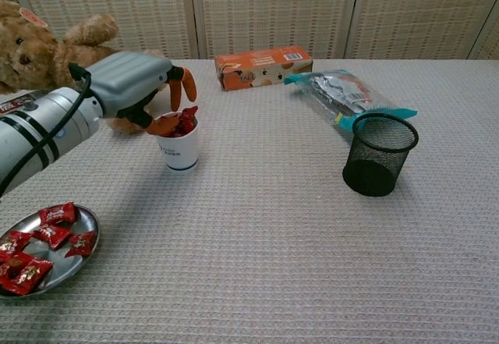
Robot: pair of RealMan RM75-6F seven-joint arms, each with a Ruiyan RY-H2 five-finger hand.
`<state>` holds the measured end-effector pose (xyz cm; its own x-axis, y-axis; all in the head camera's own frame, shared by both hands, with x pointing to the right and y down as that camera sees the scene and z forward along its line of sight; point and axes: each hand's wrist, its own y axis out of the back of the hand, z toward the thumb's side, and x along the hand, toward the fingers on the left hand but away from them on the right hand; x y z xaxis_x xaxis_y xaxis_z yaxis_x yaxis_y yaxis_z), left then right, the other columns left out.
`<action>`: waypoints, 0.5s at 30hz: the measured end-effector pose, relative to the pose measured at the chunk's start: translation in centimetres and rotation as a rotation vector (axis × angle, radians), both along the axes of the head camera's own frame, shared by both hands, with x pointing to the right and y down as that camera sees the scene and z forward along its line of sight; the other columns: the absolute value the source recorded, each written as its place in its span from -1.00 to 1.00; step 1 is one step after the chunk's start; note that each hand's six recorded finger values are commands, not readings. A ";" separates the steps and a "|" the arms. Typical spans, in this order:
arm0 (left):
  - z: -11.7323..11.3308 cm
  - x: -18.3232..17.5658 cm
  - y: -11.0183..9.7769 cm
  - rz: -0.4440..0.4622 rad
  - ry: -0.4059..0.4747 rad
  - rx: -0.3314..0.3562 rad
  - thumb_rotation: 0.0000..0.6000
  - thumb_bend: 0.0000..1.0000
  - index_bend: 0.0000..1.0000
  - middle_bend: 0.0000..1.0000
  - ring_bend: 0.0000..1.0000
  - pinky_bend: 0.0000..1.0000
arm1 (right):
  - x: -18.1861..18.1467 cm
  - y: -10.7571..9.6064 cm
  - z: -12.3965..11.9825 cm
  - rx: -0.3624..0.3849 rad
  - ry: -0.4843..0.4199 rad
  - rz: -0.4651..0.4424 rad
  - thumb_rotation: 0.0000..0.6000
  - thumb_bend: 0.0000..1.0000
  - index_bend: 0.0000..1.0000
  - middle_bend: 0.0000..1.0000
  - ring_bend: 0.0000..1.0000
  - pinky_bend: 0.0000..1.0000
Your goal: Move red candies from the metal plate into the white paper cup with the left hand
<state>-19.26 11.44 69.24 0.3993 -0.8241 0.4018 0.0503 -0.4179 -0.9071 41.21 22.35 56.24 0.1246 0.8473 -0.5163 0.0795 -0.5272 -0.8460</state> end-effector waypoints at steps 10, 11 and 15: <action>-2.5 -2.0 0.9 -0.005 0.025 0.022 1.00 -0.19 -0.53 -0.41 0.53 1.00 | -0.3 0.1 -0.1 0.009 0.005 -0.010 1.00 -0.91 -1.00 -1.00 -1.00 -1.00; -3.0 -2.4 1.1 -0.002 0.032 0.028 1.00 -0.20 -0.56 -0.46 0.41 0.94 | -0.2 0.1 -0.2 0.014 0.004 -0.010 1.00 -0.91 -1.00 -1.00 -1.00 -1.00; -4.8 -5.8 2.7 0.003 0.071 0.009 1.00 -0.20 -0.78 -0.81 -0.56 -0.05 | -0.1 0.0 -0.6 0.044 -0.002 -0.003 1.00 -0.91 -1.00 -1.00 -1.00 -1.00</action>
